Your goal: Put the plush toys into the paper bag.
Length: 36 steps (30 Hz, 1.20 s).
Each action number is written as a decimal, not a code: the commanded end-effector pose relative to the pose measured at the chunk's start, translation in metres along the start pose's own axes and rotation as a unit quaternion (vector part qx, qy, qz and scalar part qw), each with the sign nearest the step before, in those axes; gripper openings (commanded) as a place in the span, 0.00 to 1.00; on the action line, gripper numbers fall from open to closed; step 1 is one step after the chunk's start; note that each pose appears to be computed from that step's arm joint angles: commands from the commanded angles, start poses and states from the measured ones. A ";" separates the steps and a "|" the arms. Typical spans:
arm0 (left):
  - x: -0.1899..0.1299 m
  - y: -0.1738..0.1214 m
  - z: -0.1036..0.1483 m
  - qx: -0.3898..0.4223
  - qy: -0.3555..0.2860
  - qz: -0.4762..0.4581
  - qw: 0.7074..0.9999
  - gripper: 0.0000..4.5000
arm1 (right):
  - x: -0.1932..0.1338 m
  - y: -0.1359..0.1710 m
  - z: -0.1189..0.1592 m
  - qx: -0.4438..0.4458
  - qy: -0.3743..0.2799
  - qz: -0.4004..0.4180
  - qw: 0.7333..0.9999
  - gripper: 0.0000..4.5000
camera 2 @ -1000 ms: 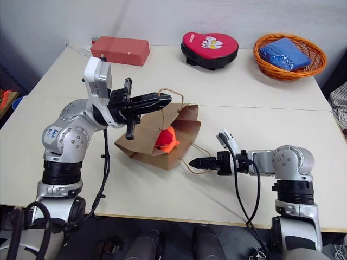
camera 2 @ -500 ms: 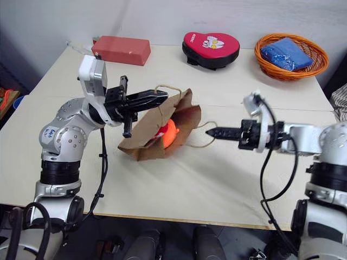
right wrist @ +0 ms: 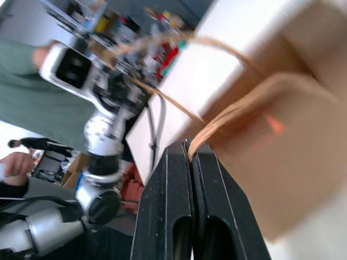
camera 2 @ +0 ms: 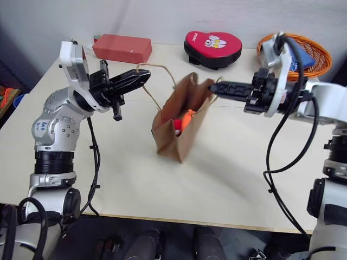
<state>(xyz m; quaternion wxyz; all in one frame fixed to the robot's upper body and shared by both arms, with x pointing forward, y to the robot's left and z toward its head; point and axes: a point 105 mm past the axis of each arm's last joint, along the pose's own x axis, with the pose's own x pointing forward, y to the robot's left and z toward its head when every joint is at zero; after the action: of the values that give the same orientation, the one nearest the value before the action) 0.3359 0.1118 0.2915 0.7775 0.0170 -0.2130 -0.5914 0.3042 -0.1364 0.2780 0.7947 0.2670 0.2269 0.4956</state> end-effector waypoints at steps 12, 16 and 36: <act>-0.029 -0.019 0.004 0.031 0.082 0.024 0.996 0.62 | -0.034 0.010 -0.027 -0.145 0.016 0.024 0.989 0.67; -0.053 -0.025 0.009 0.042 0.112 0.057 0.991 0.89 | -0.046 -0.012 -0.045 -0.212 0.043 0.003 0.976 0.76; -0.036 -0.093 -0.047 -0.049 0.106 0.217 0.969 1.00 | 0.054 -0.045 -0.082 -0.513 -0.028 0.066 0.855 0.00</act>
<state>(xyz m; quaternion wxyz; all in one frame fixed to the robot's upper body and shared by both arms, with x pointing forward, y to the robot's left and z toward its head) 0.2622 0.1129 0.2047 0.9043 -0.0164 -0.0814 -0.4187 0.3066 -0.0944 0.1743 0.7992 -0.1326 -0.0732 0.5817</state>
